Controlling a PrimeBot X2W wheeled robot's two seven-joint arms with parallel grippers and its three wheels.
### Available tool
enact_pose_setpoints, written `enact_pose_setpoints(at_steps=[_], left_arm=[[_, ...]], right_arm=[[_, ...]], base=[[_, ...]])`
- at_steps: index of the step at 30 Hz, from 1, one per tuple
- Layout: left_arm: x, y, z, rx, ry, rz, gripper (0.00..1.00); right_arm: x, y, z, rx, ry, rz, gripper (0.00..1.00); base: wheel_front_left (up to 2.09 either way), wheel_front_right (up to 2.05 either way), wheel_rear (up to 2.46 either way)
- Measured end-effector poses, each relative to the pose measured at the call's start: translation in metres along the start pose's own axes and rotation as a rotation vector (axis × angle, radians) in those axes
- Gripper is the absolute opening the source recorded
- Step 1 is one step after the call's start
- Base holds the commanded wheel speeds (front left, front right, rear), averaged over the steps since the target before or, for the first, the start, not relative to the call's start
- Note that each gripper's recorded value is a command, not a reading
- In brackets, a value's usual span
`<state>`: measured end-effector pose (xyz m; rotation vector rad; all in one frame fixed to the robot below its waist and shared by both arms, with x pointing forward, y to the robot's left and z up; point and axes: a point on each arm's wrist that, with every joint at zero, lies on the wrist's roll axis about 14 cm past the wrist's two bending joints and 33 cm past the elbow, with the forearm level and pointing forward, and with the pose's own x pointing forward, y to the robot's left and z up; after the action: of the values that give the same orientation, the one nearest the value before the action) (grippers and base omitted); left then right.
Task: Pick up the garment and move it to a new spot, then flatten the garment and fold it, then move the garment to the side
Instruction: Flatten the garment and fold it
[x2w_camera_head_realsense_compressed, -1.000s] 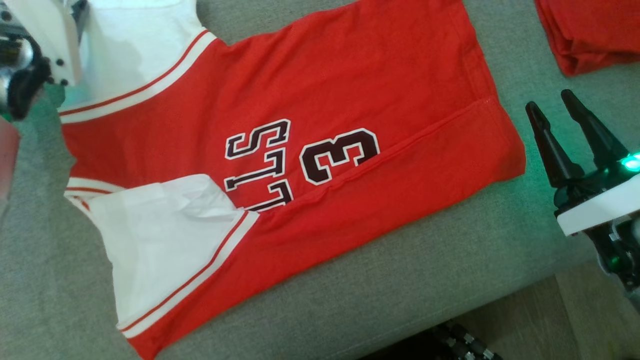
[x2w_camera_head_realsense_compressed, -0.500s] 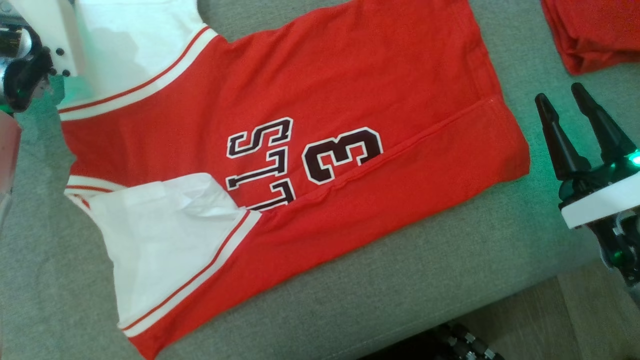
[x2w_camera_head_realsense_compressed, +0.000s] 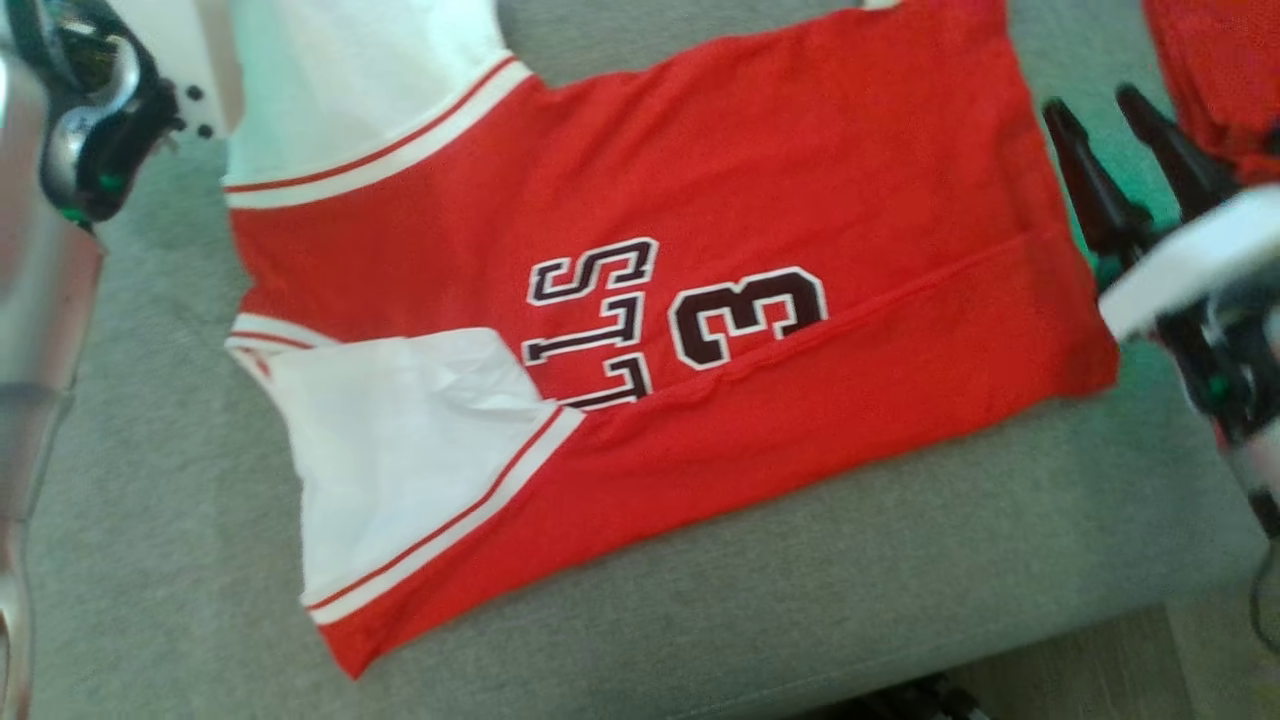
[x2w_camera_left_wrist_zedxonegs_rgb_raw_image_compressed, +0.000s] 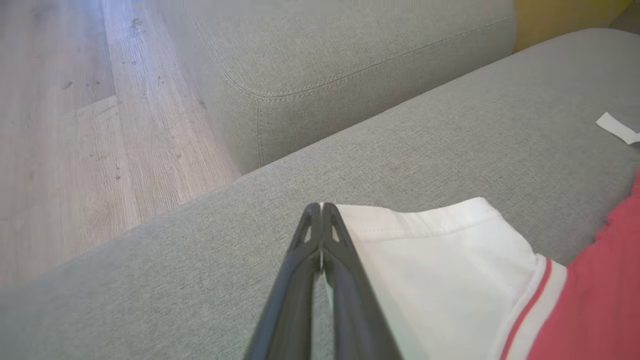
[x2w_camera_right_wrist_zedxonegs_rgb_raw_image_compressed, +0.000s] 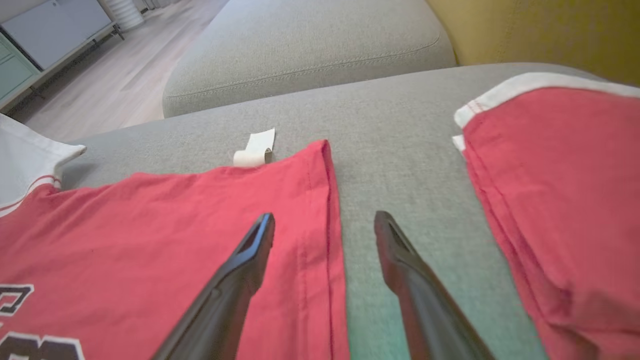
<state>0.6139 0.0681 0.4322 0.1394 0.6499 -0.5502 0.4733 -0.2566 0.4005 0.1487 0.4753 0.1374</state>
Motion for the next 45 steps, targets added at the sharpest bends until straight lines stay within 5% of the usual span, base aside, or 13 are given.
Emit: enact_pose_setpoints(at_steps=[12,33,38,41,44,45], left_arm=[[-0.036,-0.005,0.010,0.055,-0.054,-0.007,0.00],[-0.042,-0.004,0.000,0.054,-0.047,-0.009,0.00],[-0.043,-0.003,-0.003,0.057,-0.039,-0.006,0.00],[-0.044,-0.003,-0.003,0.052,-0.045,-0.007,0.00],[-0.044,-0.002,-0.003,0.051,-0.044,-0.006,0.00],[-0.044,-0.002,-0.003,0.050,-0.046,-0.004,0.00]], right_arm=[[0.062,0.020,0.015,-0.055,0.066,0.022,1.00],[0.088,0.010,0.021,-0.118,0.152,-0.028,0.99],[0.090,0.006,0.013,-0.124,0.197,-0.042,0.77],[0.090,0.005,0.009,-0.131,0.214,-0.045,0.47],[0.090,0.006,0.009,-0.129,0.214,-0.044,0.00],[0.091,0.007,0.011,-0.134,0.213,-0.042,0.00]], base=[[0.00,0.00,0.00],[0.00,0.00,0.00],[0.00,0.00,0.00],[0.00,0.00,0.00],[0.00,0.00,0.00],[0.00,0.00,0.00]])
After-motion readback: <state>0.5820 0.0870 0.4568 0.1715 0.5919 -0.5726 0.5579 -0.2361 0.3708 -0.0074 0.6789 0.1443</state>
